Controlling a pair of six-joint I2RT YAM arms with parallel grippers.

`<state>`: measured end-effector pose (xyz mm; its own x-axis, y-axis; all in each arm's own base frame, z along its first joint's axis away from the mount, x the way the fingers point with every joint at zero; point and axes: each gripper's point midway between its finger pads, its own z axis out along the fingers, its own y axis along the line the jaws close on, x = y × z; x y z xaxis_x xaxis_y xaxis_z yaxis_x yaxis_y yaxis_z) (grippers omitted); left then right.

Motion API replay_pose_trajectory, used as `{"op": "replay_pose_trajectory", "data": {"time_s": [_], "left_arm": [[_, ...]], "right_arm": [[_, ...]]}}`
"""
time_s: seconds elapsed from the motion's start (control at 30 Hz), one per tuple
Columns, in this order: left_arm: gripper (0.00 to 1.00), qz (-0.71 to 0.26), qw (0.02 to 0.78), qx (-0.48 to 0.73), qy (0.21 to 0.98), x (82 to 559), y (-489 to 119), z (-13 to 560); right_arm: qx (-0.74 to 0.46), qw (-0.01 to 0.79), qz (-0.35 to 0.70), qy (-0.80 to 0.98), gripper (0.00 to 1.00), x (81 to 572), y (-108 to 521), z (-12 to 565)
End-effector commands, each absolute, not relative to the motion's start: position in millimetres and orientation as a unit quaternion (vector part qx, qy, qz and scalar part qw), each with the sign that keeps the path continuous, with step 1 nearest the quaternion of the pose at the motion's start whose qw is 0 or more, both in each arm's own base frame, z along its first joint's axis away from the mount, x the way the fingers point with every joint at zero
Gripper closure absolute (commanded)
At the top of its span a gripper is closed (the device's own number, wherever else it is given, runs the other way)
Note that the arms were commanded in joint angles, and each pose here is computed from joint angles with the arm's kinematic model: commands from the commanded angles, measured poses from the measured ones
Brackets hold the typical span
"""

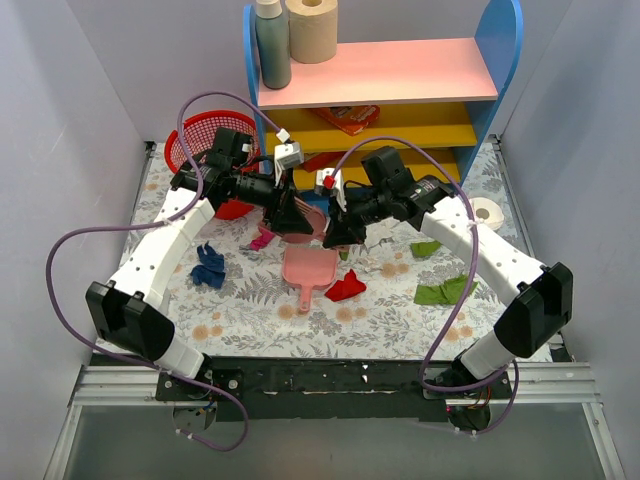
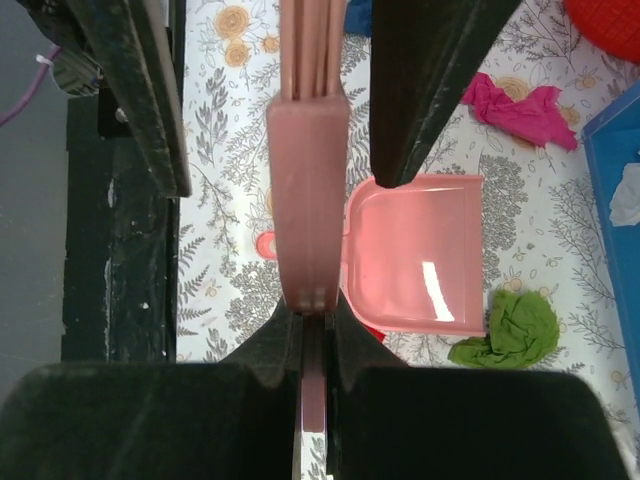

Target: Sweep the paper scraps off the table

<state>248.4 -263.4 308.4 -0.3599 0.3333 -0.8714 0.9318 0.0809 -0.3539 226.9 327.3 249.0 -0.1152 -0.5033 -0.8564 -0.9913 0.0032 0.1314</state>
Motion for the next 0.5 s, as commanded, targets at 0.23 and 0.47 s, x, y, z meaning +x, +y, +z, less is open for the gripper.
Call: {"op": "replay_pose_trajectory", "data": {"time_s": [0.23,0.47], "left_arm": [[1.0,-0.497,0.327,0.487,0.639,240,-267,321],[1.0,-0.518,0.338,0.443,0.649,236,-253,326]], "right_arm": [[-0.562,0.319,0.432,0.629,0.97,229,338,277],[-0.456,0.309,0.465,0.693,0.28,252,311,279]]}}
